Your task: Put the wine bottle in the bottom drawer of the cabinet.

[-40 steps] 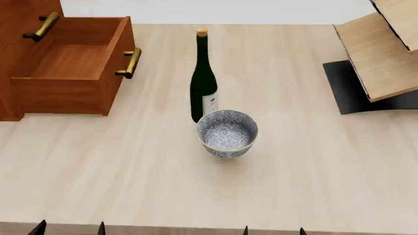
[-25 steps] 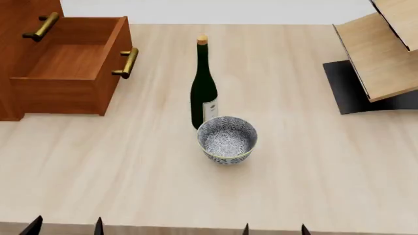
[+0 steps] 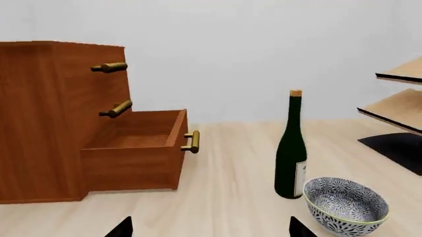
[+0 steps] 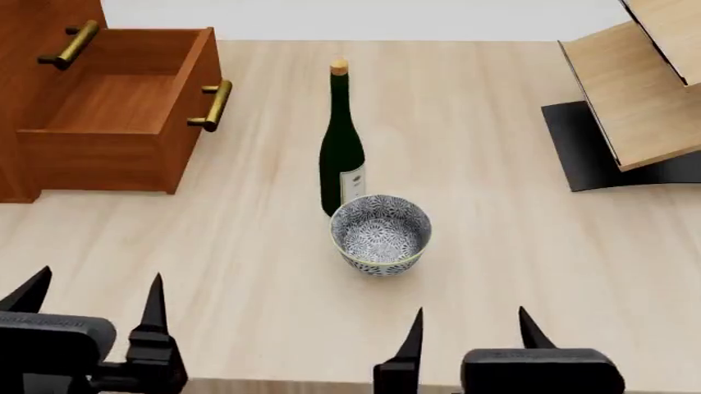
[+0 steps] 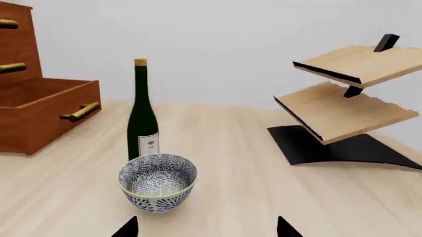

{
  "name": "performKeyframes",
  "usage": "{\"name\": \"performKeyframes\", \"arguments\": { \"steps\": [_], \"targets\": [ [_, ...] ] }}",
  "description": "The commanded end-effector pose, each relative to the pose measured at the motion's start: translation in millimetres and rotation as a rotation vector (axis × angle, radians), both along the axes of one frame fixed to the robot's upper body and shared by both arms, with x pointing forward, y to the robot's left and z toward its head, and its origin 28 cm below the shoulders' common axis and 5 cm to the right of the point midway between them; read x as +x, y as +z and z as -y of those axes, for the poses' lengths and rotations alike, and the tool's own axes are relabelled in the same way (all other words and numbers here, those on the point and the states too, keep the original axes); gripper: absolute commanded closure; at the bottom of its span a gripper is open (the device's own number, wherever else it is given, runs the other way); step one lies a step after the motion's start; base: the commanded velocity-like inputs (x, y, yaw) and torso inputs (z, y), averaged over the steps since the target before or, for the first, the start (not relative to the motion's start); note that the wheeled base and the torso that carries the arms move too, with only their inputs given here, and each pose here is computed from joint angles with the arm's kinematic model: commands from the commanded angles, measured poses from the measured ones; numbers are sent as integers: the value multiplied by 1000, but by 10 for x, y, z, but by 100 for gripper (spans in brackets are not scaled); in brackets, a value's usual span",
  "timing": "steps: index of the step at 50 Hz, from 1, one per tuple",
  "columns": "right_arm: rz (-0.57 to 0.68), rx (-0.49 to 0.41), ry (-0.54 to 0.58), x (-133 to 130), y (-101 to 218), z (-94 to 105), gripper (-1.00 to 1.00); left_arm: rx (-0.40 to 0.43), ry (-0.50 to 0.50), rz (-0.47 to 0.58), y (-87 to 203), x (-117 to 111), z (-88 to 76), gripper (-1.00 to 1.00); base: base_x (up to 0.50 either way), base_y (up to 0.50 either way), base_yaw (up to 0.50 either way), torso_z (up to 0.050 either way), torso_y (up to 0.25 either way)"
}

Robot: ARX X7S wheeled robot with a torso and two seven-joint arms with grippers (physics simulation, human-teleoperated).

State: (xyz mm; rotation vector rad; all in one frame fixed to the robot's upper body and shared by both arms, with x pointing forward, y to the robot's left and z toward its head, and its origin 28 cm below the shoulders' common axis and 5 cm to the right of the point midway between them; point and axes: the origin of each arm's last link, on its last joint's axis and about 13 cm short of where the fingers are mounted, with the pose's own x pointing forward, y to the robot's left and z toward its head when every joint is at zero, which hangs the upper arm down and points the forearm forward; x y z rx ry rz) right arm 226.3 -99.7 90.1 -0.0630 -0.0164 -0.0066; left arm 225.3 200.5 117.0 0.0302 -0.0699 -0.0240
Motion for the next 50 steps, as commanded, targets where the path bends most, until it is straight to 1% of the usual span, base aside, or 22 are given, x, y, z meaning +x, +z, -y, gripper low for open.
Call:
{"name": "performKeyframes", "arguments": {
  "steps": [1,2,3,9,11,12,13,14,15,20,23,25,27,31,50],
  "targets": [
    [18,-28,1,69,382,9,-100,51,0,28,398,95,24,-100,0,0,0,0,0],
    [18,-27,1,86,418,12,-100,48,4,38,445,102,23,-100,0,0,0,0,0],
    [25,-49,-8,100,458,12,-100,49,9,43,493,110,20,-100,0,0,0,0,0],
    [36,-47,0,130,646,13,-100,33,10,50,692,154,15,-100,0,0,0,0,0],
    [38,-27,10,137,706,15,-100,31,14,58,764,162,15,-100,0,0,0,0,0],
    [-118,-4,93,65,186,-54,-100,-9,26,-90,283,179,0,-100,0,0,0,0,0],
    [-140,19,75,129,-60,-23,-100,-19,35,-144,-13,242,-11,-100,0,0,0,0,0],
    [-130,18,77,205,-244,-18,-100,-31,45,-117,-147,342,-23,-100,0,0,0,0,0],
    [-37,17,82,229,-184,-22,-100,-38,44,-65,-112,354,-22,-100,0,0,0,0,0],
    [-37,17,82,229,-184,-22,-100,-38,44,-65,-112,354,-22,-100,0,0,0,0,0],
    [-26,5,62,234,-166,-14,-100,-34,51,-67,-118,373,-28,-100,0,0,0,0,0],
    [-25,16,70,230,-150,-22,-100,-10,56,-67,-157,365,-28,-100,0,0,0,9,0],
    [-25,8,70,230,-148,-29,-100,-26,50,-62,-145,363,-32,-100,0,0,0,26,19],
    [-18,10,74,237,-128,-30,-100,-14,56,-60,-154,380,-35,-100,0,0,0,48,66],
    [-12,20,57,256,-111,8,-100,-14,60,-47,-178,405,-40,-100,0,0,0,50,68]
  ]
}}
